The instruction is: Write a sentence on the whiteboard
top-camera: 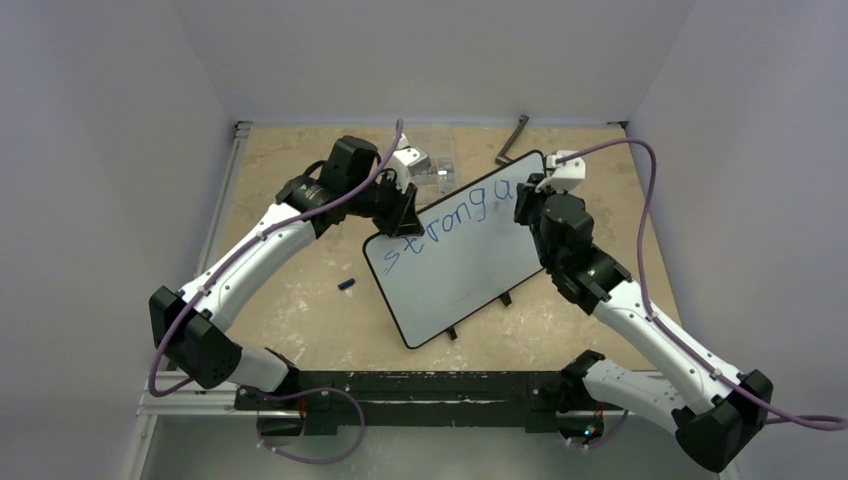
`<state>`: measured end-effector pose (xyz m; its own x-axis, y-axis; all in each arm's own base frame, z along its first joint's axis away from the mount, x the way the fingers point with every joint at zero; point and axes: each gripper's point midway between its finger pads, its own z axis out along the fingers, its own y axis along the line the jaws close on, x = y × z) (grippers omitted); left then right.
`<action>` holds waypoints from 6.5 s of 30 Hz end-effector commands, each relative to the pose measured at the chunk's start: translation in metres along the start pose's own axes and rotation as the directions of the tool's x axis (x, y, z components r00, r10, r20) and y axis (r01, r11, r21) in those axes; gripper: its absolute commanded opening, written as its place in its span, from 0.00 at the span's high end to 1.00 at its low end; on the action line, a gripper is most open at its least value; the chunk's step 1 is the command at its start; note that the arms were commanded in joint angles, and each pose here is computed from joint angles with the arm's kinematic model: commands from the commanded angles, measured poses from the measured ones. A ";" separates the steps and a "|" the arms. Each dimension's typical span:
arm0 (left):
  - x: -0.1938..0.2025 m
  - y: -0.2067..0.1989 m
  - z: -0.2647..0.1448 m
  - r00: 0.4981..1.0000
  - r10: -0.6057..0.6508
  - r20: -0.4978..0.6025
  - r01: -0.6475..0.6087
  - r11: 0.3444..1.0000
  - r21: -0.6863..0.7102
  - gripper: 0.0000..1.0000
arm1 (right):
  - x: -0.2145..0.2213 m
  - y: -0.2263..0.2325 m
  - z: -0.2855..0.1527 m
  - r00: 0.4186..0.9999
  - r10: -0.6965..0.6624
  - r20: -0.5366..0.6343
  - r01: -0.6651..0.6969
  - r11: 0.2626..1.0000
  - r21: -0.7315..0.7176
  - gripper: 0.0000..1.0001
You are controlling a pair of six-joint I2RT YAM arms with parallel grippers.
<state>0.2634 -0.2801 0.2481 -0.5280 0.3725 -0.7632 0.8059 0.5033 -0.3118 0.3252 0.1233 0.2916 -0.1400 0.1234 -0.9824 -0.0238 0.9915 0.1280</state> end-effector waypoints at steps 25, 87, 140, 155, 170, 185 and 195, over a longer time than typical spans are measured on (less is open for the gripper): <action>0.006 0.022 -0.002 0.990 0.139 -0.038 -0.142 0.984 -0.106 1.00 | -0.036 0.002 0.022 0.995 0.034 0.098 -0.037 0.999 0.034 1.00; 0.005 0.020 -0.003 0.989 0.142 -0.035 -0.145 0.984 -0.106 1.00 | -0.040 0.001 0.039 0.998 0.048 0.051 -0.049 0.999 0.020 1.00; 0.007 0.020 0.000 0.989 0.142 -0.046 -0.146 0.984 -0.105 1.00 | 0.022 -0.029 0.034 0.999 0.008 -0.050 -0.003 0.994 0.106 1.00; 0.007 0.019 0.000 0.989 0.142 -0.046 -0.146 0.984 -0.102 1.00 | -0.017 -0.025 0.034 0.999 0.022 0.038 -0.026 0.995 0.094 1.00; 0.005 0.017 -0.007 0.987 0.156 -0.037 -0.159 0.979 -0.125 1.00 | -0.036 -0.027 -0.006 0.994 0.096 0.048 -0.098 0.995 0.027 1.00; 0.004 0.005 -0.002 0.990 0.133 -0.043 -0.137 0.986 -0.100 1.00 | 0.003 0.044 -0.055 0.987 0.107 -0.118 -0.149 0.882 -0.447 1.00; 0.010 0.006 -0.012 0.995 0.085 -0.055 -0.092 0.984 -0.150 1.00 | 0.025 0.076 -0.071 0.976 0.091 -0.199 -0.196 0.772 -0.605 1.00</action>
<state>0.2500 -0.2852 0.2557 -0.5154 0.3936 -0.7612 0.8089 0.5168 -0.2805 0.2603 0.1806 0.2781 -0.3335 0.1944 -0.9225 -0.4988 0.7939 0.3477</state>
